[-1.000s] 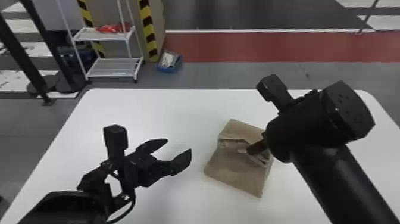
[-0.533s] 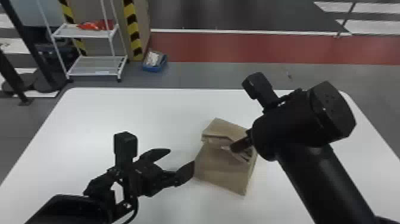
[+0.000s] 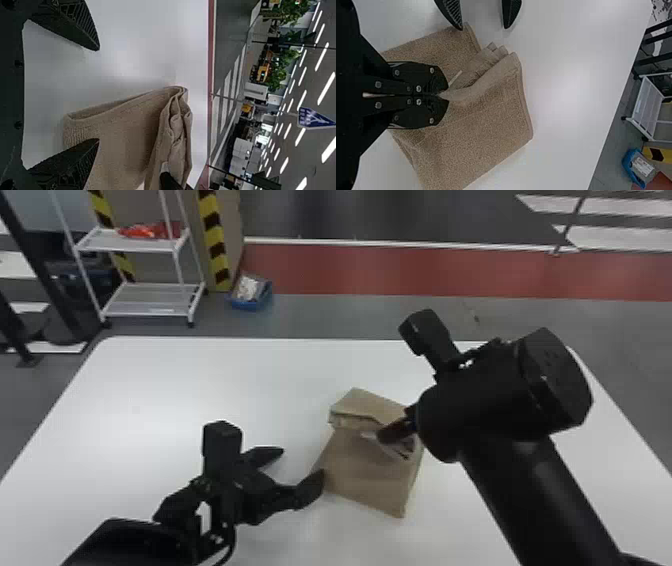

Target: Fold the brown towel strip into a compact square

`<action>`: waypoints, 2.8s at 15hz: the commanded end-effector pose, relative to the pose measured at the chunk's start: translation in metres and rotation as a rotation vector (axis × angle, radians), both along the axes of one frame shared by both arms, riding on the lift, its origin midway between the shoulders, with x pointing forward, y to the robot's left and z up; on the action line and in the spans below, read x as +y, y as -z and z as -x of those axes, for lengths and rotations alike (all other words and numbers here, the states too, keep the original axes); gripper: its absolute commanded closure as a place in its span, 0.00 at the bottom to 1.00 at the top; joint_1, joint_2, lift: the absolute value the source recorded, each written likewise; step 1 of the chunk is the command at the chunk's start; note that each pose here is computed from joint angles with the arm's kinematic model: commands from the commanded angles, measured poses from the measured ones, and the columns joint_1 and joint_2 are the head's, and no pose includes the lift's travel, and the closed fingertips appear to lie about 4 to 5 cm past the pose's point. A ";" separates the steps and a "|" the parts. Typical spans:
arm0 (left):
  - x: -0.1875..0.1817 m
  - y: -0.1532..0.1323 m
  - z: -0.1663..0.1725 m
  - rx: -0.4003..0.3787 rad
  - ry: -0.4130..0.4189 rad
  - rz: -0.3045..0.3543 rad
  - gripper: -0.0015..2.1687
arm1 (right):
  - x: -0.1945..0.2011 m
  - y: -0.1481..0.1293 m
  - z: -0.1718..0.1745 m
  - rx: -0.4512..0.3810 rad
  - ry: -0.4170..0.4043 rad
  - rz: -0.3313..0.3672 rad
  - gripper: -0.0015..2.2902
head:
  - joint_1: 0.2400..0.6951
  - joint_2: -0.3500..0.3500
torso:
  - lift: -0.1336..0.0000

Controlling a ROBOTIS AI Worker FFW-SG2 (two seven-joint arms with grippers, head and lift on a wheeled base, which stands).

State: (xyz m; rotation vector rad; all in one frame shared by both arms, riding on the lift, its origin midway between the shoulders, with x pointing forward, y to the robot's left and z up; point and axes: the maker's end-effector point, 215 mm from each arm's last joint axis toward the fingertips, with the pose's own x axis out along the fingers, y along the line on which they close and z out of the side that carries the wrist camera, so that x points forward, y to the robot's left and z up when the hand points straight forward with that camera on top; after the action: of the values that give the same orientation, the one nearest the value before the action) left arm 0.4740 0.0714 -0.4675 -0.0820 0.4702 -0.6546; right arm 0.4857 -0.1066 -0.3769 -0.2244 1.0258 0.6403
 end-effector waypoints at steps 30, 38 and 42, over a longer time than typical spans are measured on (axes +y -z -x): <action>-0.004 0.015 -0.008 0.014 0.011 -0.051 0.03 | 0.021 0.022 0.044 -0.057 -0.195 0.117 0.59 | 1.00 0.47 | 0.07; -0.006 0.016 -0.007 0.022 0.013 -0.050 0.03 | 0.016 0.041 0.060 -0.030 -0.215 0.154 0.59 | 1.00 0.45 | 0.07; -0.006 0.016 -0.005 0.024 0.013 -0.050 0.03 | 0.026 0.036 0.063 -0.041 -0.232 0.142 0.59 | 1.00 0.46 | 0.07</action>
State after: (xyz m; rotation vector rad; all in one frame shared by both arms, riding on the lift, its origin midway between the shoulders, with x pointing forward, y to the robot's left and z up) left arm 0.4803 0.0656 -0.4832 -0.0389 0.5086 -0.6550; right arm 0.4235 -0.0848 -0.4154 -0.4865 1.0222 0.7600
